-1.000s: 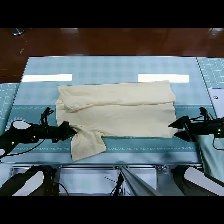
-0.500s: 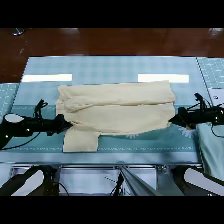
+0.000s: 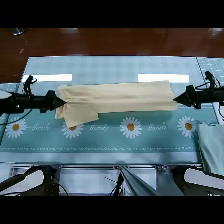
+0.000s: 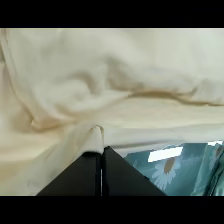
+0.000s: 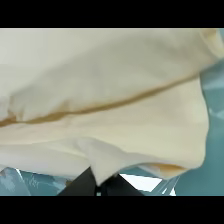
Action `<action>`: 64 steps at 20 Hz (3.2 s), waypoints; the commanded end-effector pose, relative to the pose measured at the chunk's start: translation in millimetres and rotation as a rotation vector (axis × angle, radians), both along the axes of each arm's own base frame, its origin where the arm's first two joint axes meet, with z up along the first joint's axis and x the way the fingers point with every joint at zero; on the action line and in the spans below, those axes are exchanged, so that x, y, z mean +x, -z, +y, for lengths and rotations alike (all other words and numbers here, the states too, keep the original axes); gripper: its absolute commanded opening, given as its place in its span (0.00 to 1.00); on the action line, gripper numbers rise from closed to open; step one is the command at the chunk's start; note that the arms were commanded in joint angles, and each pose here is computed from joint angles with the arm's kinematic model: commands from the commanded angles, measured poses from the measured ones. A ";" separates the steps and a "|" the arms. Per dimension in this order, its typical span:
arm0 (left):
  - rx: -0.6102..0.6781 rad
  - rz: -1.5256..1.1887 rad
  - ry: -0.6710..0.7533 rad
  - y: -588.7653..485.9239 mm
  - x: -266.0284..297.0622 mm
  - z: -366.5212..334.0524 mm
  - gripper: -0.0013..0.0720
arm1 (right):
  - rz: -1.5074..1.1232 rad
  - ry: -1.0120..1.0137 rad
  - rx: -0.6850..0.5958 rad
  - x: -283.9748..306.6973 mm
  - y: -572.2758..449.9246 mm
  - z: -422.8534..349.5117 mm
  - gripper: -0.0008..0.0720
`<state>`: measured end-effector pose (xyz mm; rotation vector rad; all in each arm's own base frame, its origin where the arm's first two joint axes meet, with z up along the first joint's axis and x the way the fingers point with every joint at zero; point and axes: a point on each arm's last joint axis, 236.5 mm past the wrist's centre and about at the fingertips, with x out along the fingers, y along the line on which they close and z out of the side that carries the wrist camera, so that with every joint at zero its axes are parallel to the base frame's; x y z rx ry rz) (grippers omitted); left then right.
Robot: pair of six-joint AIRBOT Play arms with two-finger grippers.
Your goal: Fold the shirts.
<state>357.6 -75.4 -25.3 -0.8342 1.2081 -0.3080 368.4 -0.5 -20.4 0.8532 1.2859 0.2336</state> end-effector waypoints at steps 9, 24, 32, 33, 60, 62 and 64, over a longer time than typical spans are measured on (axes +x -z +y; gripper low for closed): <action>-0.100 0.025 0.029 10.5 119.7 -16.2 0.05 | -0.076 0.078 0.047 111.1 18.6 -8.7 0.05; 0.152 0.074 -0.112 -37.0 18.1 151.6 0.98 | 0.082 0.073 -0.036 63.9 44.7 -99.2 0.87; 0.236 -0.036 -0.011 -21.5 -27.1 76.2 0.98 | 0.141 -0.050 0.039 73.3 82.7 -31.5 0.87; 0.233 -0.047 0.007 -20.6 -23.1 66.8 0.98 | 0.145 -0.070 0.037 74.6 86.8 -20.9 0.87; -0.021 -0.035 0.709 17.5 -18.6 -374.0 0.04 | -0.297 -0.269 -0.284 -68.8 -157.3 66.8 0.05; -0.039 -0.016 0.774 26.5 -47.6 -413.6 0.04 | -0.301 -0.304 -0.277 -71.4 -157.4 79.2 0.05; -0.068 0.021 0.817 35.4 -76.8 -442.4 0.04 | -0.311 -0.330 -0.273 -72.4 -158.0 88.7 0.05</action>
